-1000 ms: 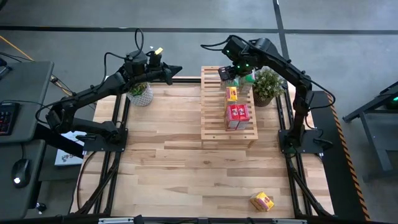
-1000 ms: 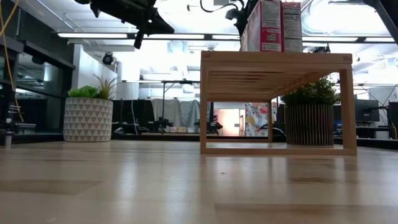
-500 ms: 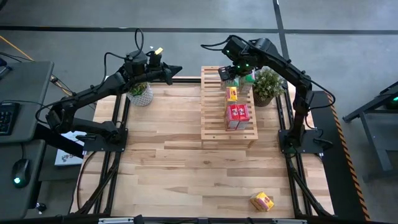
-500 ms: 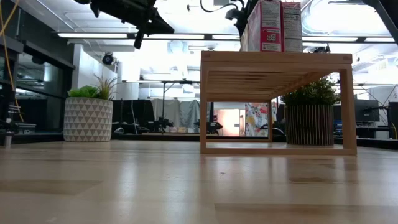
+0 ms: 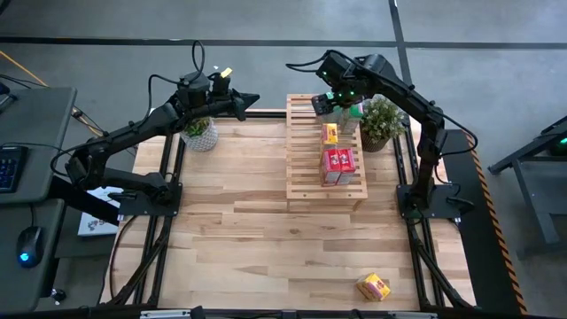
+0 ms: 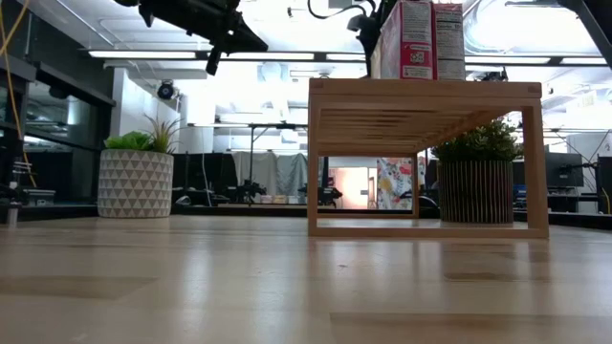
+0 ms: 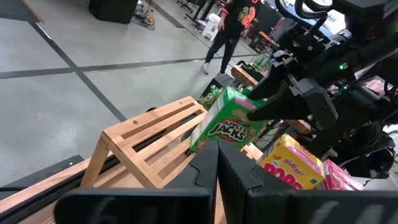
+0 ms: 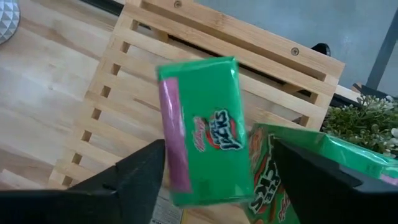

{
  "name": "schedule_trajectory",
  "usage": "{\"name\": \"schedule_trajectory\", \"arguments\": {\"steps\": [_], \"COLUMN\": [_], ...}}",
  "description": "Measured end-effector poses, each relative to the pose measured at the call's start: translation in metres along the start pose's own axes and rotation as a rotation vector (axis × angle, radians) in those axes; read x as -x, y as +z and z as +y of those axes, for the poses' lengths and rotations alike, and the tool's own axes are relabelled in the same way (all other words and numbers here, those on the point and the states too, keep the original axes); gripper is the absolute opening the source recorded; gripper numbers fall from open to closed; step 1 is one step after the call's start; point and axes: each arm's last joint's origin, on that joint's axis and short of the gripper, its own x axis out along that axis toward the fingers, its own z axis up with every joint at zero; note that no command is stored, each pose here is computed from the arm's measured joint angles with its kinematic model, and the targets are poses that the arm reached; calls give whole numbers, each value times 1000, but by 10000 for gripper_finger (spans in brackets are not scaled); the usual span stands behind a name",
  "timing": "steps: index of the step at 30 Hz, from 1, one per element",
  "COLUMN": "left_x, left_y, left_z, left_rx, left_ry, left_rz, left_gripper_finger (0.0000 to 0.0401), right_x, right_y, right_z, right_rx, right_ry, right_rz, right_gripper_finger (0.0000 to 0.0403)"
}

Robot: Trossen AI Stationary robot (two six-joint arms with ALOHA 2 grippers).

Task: Stack cereal on shelf
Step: Put the green cereal on the shelf

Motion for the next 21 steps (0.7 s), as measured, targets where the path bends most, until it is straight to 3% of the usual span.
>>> {"name": "schedule_trajectory", "arguments": {"steps": [13,21], "left_x": [0,0], "left_y": [0,0], "left_z": [0,0], "left_rx": [-16,-17], "left_ry": [0,1], "left_rz": [0,0], "left_gripper_finger": [0,0], "right_x": [3,32], "right_y": [4,12], "right_z": [1,-4], "right_rx": [8,24], "right_ry": [-8,23], "right_rz": [-72,-210], "right_gripper_finger": [305,304]}}
